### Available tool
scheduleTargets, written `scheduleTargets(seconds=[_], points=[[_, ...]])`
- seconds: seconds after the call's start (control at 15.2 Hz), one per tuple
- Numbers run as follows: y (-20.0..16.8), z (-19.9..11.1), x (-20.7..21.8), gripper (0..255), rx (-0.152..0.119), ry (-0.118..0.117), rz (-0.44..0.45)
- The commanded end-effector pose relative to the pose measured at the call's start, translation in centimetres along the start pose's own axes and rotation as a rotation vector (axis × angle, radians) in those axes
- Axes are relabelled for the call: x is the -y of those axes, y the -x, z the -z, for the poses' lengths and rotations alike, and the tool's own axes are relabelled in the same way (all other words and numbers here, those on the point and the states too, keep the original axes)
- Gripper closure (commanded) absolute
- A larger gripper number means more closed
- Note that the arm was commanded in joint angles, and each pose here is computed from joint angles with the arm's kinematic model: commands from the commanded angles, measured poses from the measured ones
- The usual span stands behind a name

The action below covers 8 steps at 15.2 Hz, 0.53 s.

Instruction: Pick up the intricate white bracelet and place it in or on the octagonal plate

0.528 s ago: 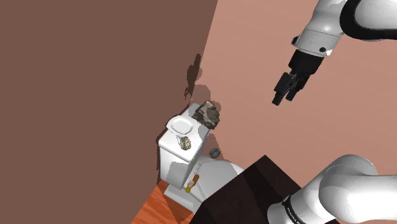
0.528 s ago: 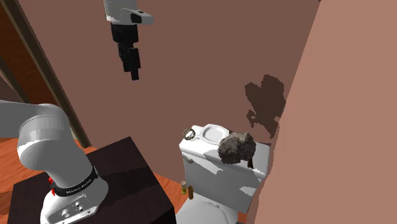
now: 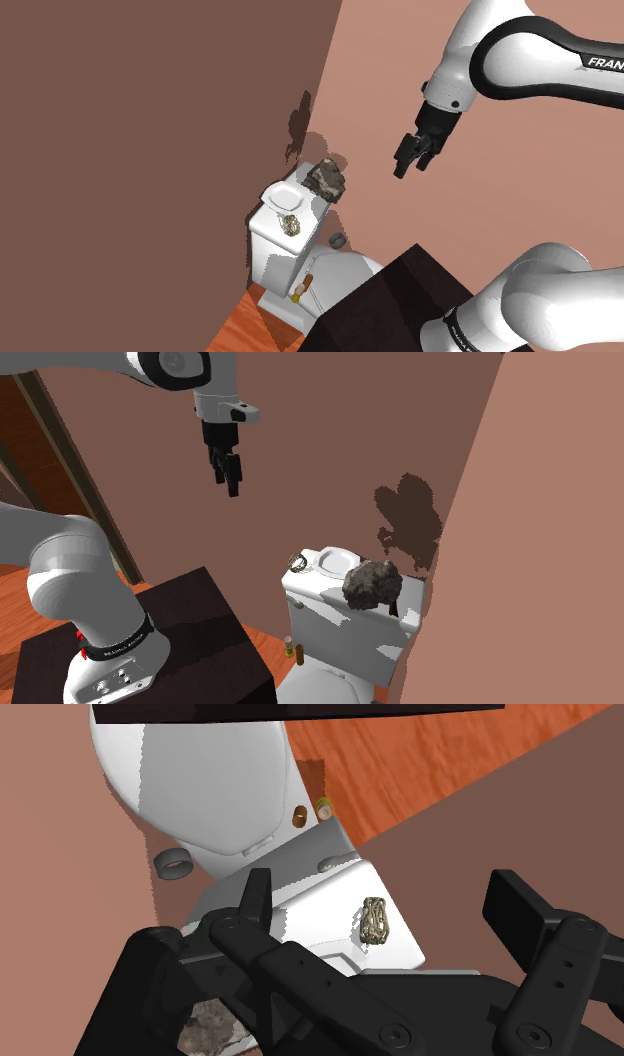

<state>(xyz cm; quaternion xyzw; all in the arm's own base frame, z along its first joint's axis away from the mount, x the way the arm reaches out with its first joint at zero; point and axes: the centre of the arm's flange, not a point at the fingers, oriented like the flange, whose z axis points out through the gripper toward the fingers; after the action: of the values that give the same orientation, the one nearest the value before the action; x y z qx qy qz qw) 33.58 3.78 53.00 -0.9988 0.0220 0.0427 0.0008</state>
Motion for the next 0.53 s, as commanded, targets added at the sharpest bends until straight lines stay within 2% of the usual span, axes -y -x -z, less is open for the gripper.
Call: scheduleTargets(seconds=[0.0, 0.46], points=[[-1.7, -1.9, 0.4, 0, -0.004, 0.001, -0.001], [-7.4, -8.9, 2.3, 0, -0.011, 0.004, -0.006]])
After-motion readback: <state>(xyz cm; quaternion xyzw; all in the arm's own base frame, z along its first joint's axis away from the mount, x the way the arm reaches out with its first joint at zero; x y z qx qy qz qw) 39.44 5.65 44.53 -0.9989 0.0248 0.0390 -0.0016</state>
